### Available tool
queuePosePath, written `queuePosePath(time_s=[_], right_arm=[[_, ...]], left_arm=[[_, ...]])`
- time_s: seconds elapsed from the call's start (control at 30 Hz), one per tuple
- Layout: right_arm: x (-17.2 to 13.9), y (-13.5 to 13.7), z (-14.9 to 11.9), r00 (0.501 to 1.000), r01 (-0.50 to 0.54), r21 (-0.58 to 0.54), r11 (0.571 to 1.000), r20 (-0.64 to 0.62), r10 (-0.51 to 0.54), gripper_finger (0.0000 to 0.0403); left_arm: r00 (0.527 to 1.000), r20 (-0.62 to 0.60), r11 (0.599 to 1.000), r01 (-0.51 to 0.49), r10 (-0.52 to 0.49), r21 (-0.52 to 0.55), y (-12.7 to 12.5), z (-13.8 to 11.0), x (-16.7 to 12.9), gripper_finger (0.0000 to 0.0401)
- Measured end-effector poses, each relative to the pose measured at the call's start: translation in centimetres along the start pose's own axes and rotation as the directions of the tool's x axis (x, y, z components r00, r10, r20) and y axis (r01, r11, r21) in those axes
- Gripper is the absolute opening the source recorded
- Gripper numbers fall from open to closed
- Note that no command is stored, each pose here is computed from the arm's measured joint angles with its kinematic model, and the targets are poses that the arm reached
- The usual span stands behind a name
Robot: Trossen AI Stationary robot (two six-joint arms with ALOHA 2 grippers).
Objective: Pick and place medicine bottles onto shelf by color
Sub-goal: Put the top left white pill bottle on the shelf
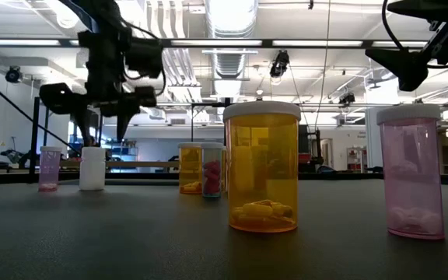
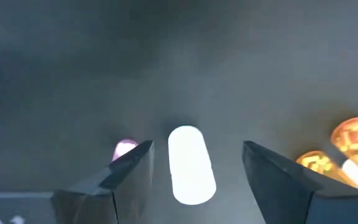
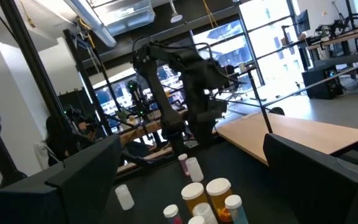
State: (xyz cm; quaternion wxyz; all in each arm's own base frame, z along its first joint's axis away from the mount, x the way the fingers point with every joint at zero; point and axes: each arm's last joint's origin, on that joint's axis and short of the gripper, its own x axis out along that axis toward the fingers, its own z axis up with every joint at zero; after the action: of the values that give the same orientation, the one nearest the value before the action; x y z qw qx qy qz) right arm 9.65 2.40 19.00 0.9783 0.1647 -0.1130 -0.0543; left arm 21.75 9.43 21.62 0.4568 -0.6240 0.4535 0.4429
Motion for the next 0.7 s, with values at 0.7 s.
queuePosePath(time_s=[0.7], right_arm=[[0.0, 0.0, 0.0, 1.0, 0.0, 0.0, 1.0, 0.0, 0.0, 0.0384]], left_arm=[[0.994, -0.052, 0.996, -0.094, 0.094, 0.0, -1.0, -2.7, 2.8, 0.0228]])
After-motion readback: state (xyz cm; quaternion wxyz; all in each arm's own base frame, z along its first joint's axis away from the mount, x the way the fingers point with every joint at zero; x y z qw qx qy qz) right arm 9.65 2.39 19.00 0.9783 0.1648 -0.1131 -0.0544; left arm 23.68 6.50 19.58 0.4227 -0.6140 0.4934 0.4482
